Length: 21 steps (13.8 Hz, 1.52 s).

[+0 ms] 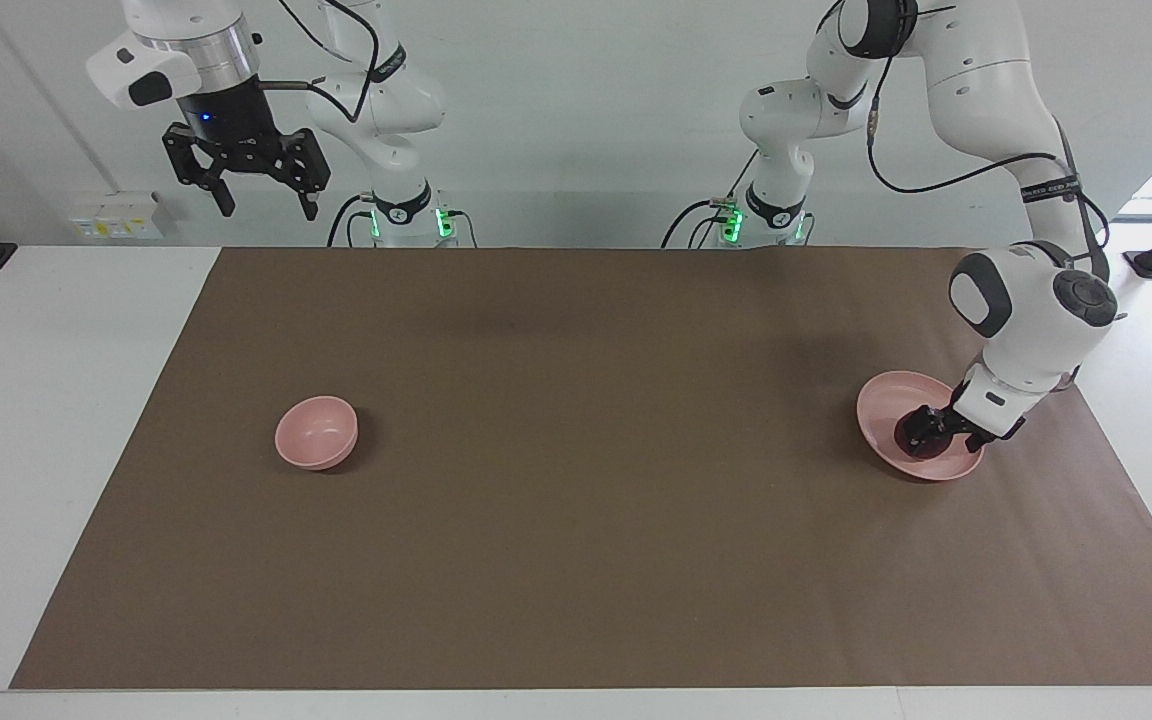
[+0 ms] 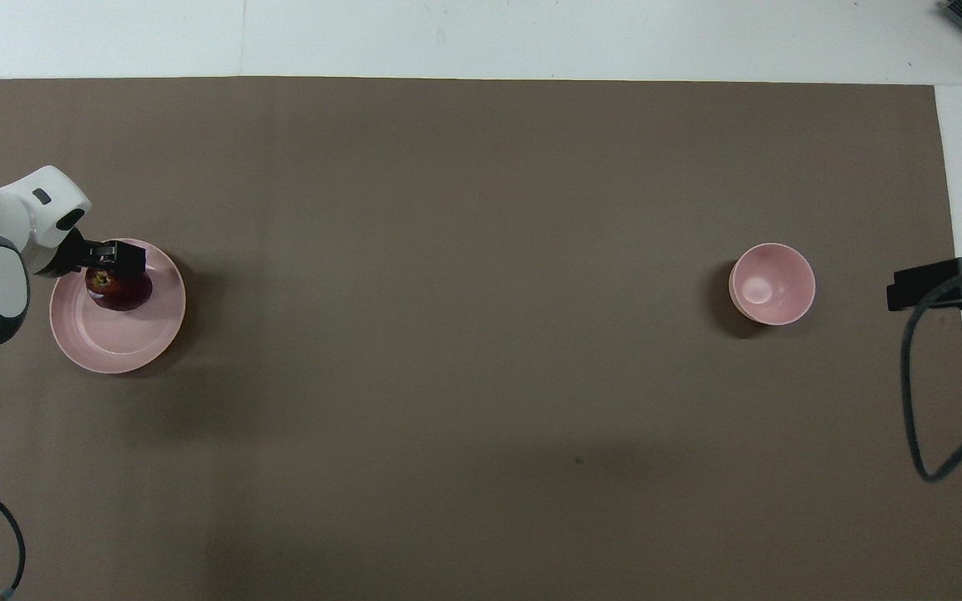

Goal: Move apple from plate to bowl
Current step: 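Reach the left gripper down over the red apple on the plate, then close the left gripper on the red apple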

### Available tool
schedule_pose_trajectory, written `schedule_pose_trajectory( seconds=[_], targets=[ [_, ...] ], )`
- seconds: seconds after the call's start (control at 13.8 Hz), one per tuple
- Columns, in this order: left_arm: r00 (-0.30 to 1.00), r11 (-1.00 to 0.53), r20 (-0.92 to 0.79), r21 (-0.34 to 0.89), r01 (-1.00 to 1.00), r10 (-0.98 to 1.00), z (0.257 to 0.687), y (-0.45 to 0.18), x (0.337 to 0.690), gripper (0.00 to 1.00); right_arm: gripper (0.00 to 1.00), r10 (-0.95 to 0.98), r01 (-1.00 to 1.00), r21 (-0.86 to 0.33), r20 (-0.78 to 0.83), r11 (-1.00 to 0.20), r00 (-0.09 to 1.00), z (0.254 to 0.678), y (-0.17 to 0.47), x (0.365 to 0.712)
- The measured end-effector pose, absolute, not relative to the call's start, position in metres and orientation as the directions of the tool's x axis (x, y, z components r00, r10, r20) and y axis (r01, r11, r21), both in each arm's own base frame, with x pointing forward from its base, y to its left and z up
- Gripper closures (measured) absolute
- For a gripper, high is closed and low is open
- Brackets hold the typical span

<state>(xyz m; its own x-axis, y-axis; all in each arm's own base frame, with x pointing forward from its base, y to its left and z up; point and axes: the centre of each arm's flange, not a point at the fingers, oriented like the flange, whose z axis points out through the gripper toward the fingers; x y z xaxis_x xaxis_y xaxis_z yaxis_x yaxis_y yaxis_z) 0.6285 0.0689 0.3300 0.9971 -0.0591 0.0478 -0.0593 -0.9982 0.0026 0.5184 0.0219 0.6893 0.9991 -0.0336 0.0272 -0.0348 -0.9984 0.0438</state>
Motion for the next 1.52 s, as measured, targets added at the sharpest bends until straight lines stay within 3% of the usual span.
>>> schedule_pose_trajectory(
  seconds=[0.36,0.58,0.8,1.31,1.52],
  targets=[
    [0.998,-0.999,0.025,0.008,-0.053,-0.053,0.3203,0.0660,0.6215,0.00,0.00,-0.034,-0.035,0.044,0.027,-0.998,0.999,0.6893,0.0219,0.5184],
    [0.998,-0.999,0.027,0.008,-0.053,-0.053,0.3224,0.0652,0.6213,0.30,0.00,-0.034,-0.035,0.044,0.027,-0.998,0.999,0.6893,0.0216,0.5184],
    [0.998,-0.998,0.026,0.008,-0.055,-0.054,0.3227,0.0643,0.6211,0.33,0.00,-0.038,-0.039,0.044,0.027,-0.998,0.999,0.6892,0.0199,0.5185],
    [0.998,-0.999,0.024,0.008,-0.053,-0.053,0.3225,0.0652,0.6208,0.33,0.00,-0.038,-0.039,0.044,0.027,-0.998,0.999,0.6892,0.0195,0.5185],
    [0.999,-0.999,0.012,0.010,-0.049,-0.049,0.3217,0.0651,0.6195,0.07,0.00,-0.038,-0.039,0.044,0.027,-0.998,0.999,0.6892,0.0195,0.5185]
  ],
)
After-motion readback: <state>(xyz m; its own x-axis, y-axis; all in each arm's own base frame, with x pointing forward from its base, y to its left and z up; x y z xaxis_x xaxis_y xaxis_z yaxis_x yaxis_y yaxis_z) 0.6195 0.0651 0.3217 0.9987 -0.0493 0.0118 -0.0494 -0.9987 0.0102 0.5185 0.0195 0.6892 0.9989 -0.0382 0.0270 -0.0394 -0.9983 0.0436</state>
